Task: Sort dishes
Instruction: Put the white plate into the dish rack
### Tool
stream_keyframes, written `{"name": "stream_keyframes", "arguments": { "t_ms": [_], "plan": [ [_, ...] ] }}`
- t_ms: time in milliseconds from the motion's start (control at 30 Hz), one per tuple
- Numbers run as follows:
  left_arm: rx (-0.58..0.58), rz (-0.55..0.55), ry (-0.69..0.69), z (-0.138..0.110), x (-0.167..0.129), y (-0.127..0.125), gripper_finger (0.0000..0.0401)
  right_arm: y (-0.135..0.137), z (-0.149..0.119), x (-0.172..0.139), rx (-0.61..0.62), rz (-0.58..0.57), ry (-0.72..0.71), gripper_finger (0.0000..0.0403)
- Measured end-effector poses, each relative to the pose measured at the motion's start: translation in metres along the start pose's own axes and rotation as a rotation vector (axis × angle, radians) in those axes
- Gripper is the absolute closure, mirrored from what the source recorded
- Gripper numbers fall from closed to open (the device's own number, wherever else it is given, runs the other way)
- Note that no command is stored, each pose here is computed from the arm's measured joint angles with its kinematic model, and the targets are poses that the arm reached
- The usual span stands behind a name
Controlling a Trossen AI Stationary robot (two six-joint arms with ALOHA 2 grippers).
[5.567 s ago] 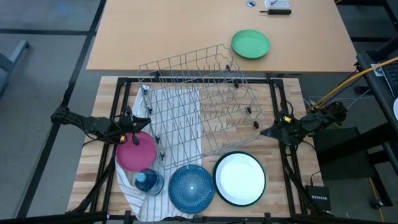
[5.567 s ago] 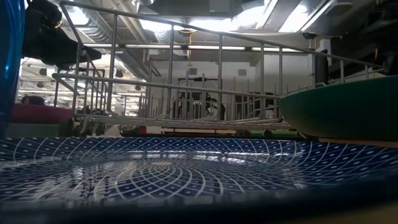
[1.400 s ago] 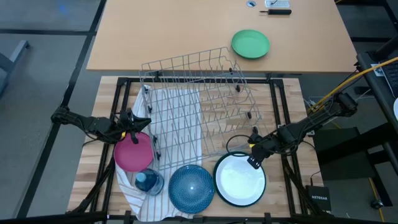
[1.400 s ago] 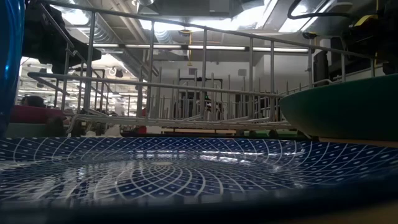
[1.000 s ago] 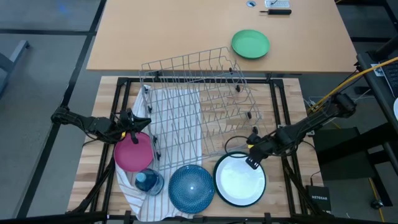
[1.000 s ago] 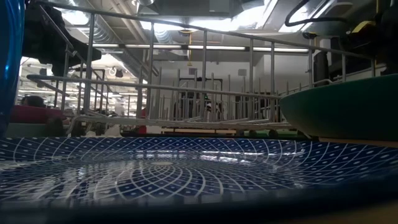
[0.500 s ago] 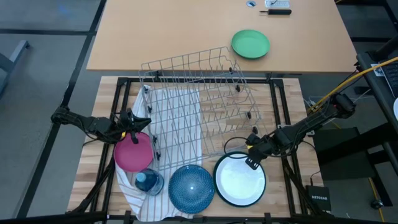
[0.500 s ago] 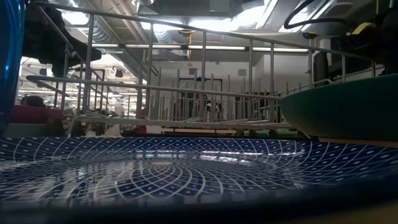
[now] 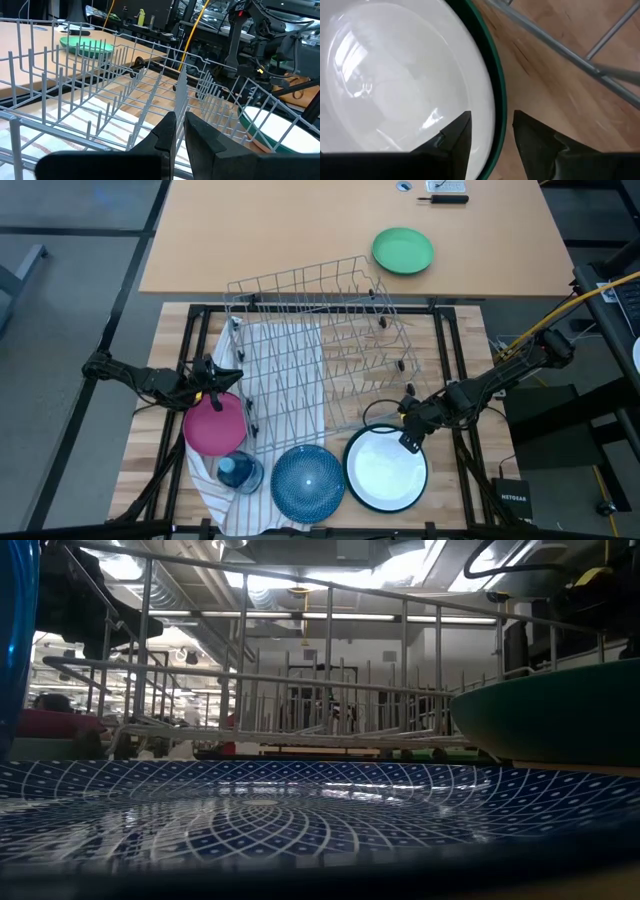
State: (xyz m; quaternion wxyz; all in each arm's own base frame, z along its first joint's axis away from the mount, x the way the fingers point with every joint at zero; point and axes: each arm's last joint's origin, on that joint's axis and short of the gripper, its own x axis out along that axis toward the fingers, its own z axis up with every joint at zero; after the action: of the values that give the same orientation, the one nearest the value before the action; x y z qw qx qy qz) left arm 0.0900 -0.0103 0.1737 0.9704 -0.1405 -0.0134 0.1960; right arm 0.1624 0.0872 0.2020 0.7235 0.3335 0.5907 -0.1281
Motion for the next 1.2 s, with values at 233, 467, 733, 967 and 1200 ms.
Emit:
{"name": "stream_keyframes", "arguments": {
  "t_ms": [233,467,733,967,1200],
  "plan": [
    [-0.022,0.000,0.000,0.000,0.000,0.000,0.0372,0.002,0.000,0.000,-0.002,0.037,0.026,0.0253],
    [-0.029,0.000,0.000,0.000,0.000,0.000,0.0372,0.004,0.001,0.000,-0.022,0.056,0.017,0.0253],
    [-0.029,0.001,0.001,0.000,0.000,0.000,0.0372,0.006,0.003,0.007,-0.072,0.011,0.005,0.0253],
    [-0.029,0.001,0.001,0.000,0.000,0.000,0.0372,0.007,0.004,0.010,-0.079,-0.012,-0.006,0.0253],
    [-0.029,0.000,0.001,0.000,0.000,0.000,0.0372,0.006,0.003,0.010,-0.080,-0.016,-0.005,0.0253]
  ]
}}
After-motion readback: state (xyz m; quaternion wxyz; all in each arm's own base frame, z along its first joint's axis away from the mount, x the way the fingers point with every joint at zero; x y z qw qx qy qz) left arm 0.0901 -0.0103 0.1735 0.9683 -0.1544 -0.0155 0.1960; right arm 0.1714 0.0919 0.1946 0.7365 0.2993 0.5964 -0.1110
